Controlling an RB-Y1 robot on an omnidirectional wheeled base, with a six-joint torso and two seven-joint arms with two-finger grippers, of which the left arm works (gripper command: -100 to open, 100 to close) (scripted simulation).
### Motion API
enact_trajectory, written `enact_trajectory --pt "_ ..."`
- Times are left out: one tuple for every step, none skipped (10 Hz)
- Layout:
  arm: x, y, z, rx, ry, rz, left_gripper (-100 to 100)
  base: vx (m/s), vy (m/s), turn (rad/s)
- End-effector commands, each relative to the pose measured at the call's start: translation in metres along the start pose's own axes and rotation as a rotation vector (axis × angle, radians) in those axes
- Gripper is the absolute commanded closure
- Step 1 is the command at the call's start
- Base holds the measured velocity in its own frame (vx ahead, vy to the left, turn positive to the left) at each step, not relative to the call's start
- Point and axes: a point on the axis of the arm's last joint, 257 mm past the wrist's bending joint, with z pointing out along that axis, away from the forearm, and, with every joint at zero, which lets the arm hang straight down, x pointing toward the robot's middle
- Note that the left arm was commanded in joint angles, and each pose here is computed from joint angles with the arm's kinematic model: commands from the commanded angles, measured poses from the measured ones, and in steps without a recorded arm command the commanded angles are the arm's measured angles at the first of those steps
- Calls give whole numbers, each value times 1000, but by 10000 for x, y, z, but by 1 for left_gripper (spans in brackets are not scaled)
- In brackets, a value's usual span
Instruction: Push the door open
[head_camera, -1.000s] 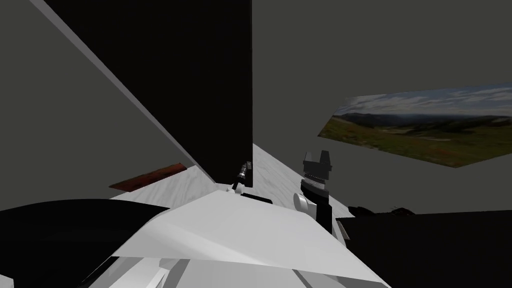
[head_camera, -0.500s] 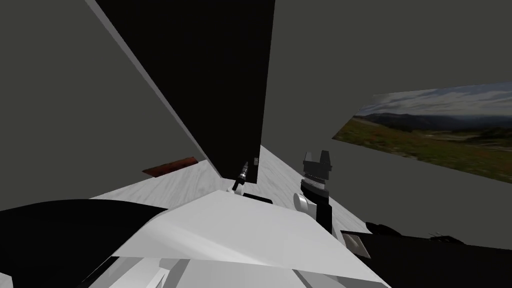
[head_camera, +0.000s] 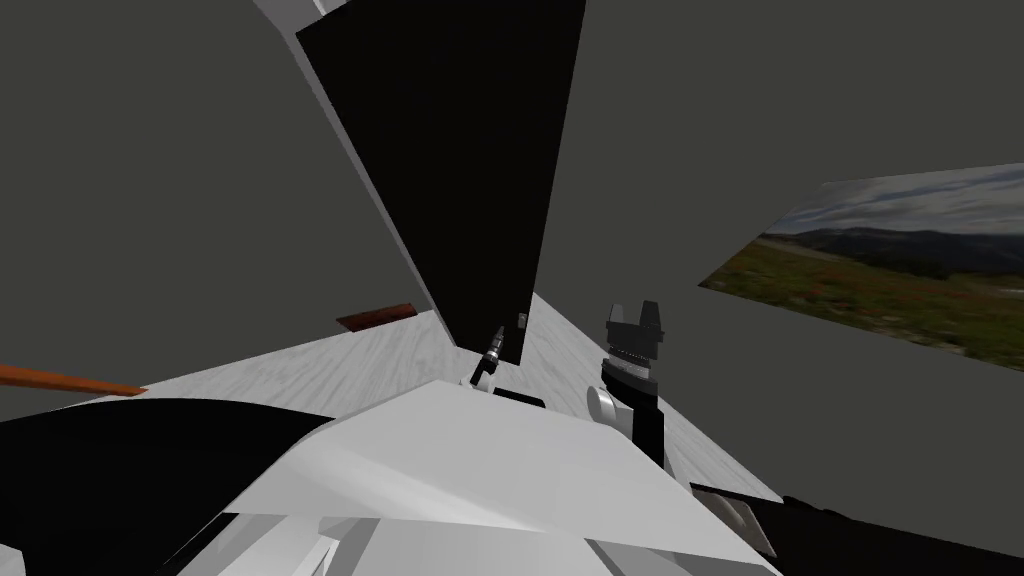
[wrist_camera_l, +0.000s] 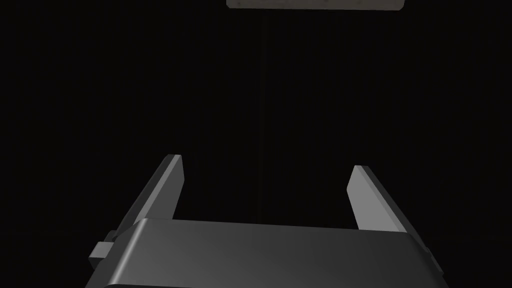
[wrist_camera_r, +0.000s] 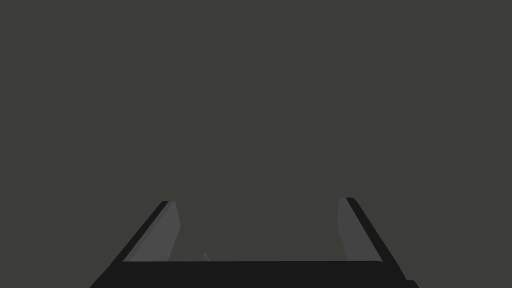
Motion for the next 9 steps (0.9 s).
enact_trajectory --pt "269 -44 -38 7 33 -27 -100 -116 -85 247" --pt "370 -63 -46 9 44 -38 -100 -151 -152 161" --pt "445 -79 -51 10 52 -47 -100 -157 -176 76" --pt "385 -61 -25 9 46 -40 -100 -69 -79 16" --pt "327 -45 -28 8 45 -29 -100 45 35 0" --pt "296 -37 -28 7 44 -23 -100 127 98 -3" --pt "226 -21 -29 6 41 -10 -100 157 120 -6" --pt "160 -8 -28 5 39 3 -100 181 86 -12" --pt "82 5 -25 4 35 17 -100 264 14 -17"
